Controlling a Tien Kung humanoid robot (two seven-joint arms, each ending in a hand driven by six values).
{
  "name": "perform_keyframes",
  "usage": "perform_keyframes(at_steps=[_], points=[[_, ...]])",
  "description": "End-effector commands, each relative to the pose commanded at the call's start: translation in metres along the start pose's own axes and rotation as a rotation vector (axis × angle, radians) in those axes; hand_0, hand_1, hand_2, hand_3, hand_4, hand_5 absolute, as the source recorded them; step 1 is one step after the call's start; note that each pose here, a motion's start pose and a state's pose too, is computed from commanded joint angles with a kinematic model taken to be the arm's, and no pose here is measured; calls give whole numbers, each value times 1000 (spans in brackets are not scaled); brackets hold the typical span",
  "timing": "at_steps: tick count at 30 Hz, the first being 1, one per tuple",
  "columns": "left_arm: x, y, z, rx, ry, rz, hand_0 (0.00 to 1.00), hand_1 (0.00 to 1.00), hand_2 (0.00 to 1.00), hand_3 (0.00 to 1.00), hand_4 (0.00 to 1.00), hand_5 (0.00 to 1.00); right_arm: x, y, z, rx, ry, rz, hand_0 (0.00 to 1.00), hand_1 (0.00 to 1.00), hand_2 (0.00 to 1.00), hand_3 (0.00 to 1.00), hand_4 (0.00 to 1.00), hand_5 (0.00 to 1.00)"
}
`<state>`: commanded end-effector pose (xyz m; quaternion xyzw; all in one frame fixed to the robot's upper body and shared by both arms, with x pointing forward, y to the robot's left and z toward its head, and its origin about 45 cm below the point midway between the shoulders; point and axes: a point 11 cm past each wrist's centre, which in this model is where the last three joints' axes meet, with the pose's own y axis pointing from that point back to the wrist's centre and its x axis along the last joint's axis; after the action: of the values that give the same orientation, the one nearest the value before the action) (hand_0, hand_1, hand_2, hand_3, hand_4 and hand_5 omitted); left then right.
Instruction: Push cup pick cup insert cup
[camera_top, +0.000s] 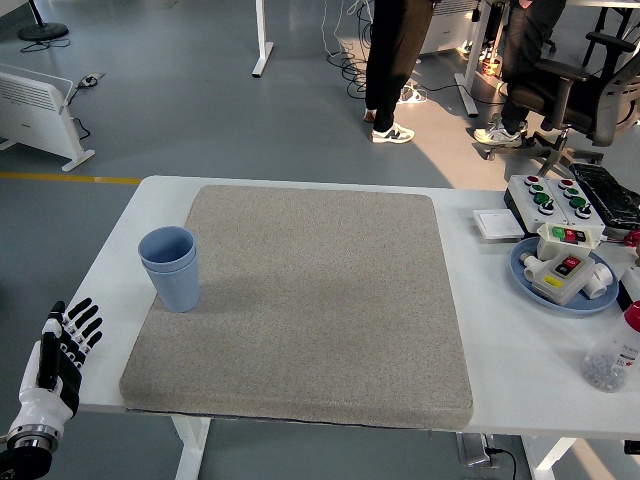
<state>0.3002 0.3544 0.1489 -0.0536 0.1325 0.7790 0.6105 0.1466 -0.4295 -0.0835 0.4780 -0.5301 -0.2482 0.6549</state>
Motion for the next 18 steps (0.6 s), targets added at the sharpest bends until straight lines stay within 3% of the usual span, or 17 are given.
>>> perform_keyframes(at_steps=[18], points=[[3, 4, -3, 1, -55, 7, 883, 882, 874, 780, 586, 998, -1, 0, 1, -3, 3, -3, 523, 544, 622, 564, 115, 447]])
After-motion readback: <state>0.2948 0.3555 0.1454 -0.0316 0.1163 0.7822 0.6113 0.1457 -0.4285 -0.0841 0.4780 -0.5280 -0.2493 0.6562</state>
